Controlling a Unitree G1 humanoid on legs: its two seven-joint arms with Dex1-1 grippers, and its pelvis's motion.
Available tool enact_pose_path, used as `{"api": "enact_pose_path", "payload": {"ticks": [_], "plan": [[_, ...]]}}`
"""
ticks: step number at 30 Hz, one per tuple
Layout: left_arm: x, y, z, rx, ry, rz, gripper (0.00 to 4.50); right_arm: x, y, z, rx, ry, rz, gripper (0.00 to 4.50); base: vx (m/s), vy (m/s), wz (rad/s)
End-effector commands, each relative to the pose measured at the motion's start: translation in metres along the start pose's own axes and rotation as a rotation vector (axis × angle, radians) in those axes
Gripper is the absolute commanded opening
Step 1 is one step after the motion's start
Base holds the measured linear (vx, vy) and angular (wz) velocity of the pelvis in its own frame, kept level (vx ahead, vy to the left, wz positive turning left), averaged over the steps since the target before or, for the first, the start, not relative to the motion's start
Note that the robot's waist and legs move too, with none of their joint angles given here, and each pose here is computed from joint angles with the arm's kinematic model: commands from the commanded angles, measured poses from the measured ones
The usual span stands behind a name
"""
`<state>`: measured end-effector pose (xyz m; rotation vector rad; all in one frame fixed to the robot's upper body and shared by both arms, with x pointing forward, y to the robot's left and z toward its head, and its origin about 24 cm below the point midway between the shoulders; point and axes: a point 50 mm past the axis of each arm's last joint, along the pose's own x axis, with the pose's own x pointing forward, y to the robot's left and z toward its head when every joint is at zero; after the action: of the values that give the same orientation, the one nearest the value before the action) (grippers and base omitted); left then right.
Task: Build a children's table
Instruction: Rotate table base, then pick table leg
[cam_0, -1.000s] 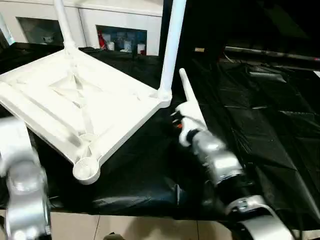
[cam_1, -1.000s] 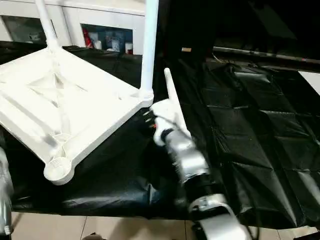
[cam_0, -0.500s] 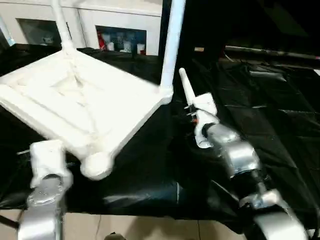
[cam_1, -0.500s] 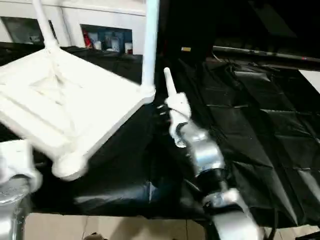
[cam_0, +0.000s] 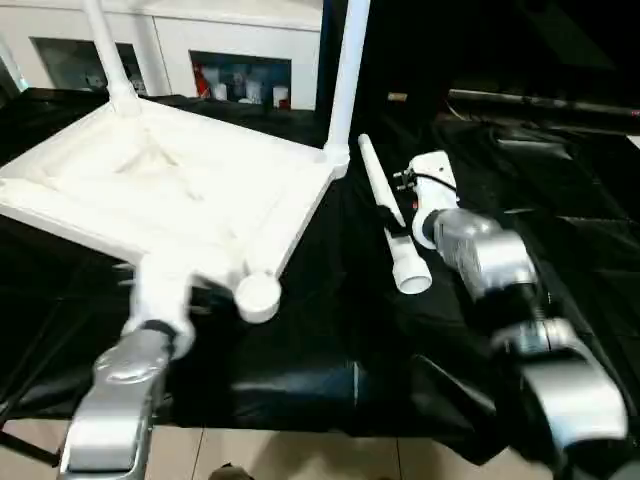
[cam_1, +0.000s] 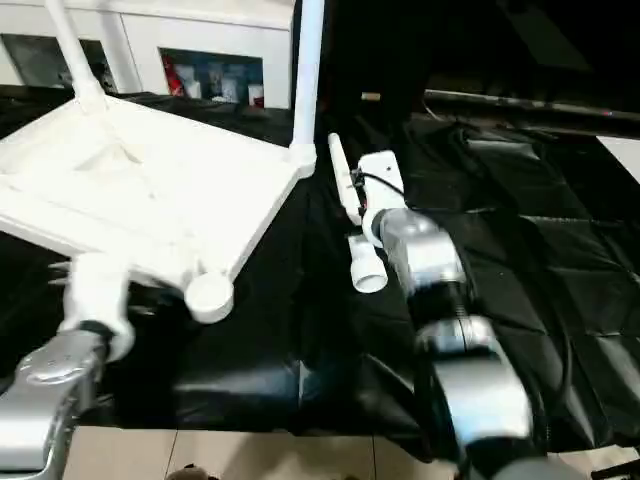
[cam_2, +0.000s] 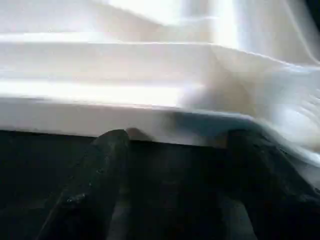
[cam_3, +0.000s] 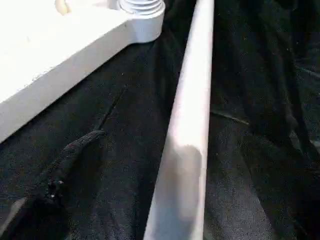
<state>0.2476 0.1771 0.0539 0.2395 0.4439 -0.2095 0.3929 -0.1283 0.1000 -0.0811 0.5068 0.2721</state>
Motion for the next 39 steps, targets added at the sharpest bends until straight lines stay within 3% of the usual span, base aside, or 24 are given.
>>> {"api": "enact_pose_path", "payload": {"ticks": [1, 8, 11, 19, 20, 24, 27, 39], "plan": [[0.004, -0.008, 0.002, 0.042, -0.014, -0.092, 3.54, 0.002, -0.001, -0.002, 0.04, 0.039, 0.006, 4.45, 0.0, 0.0, 0.0], [0.001, -0.001, 0.009, 0.076, -0.038, -0.184, 3.54, 0.006, -0.003, -0.009, 0.018, 0.151, -0.015, 4.45, 0.0, 0.0, 0.0], [-0.008, 0.006, 0.022, 0.13, -0.092, -0.294, 3.54, 0.006, -0.006, -0.014, 0.019, 0.227, -0.03, 4.45, 0.0, 0.0, 0.0], [-0.02, 0.007, 0.038, 0.206, -0.152, -0.404, 3.54, 0.007, -0.007, -0.021, 0.02, 0.279, -0.034, 4.45, 0.0, 0.0, 0.0], [-0.021, 0.008, 0.041, 0.21, -0.157, -0.407, 3.54, 0.007, -0.008, -0.021, 0.028, 0.28, -0.035, 4.19, 0.0, 0.0, 0.0], [-0.024, 0.01, 0.049, 0.235, -0.173, -0.428, 3.54, 0.006, -0.009, -0.022, 0.047, 0.3, -0.028, 4.05, 0.0, 0.0, 0.0], [-0.026, 0.011, 0.053, 0.258, -0.183, -0.447, 3.54, 0.005, -0.011, -0.025, 0.044, 0.317, -0.024, 3.66, 0.0, 0.0, 0.0], [-0.027, 0.012, 0.061, 0.285, -0.196, -0.484, 3.54, 0.003, -0.017, -0.031, 0.064, 0.345, -0.017, 2.81, 0.0, 0.0, 0.0]]}}
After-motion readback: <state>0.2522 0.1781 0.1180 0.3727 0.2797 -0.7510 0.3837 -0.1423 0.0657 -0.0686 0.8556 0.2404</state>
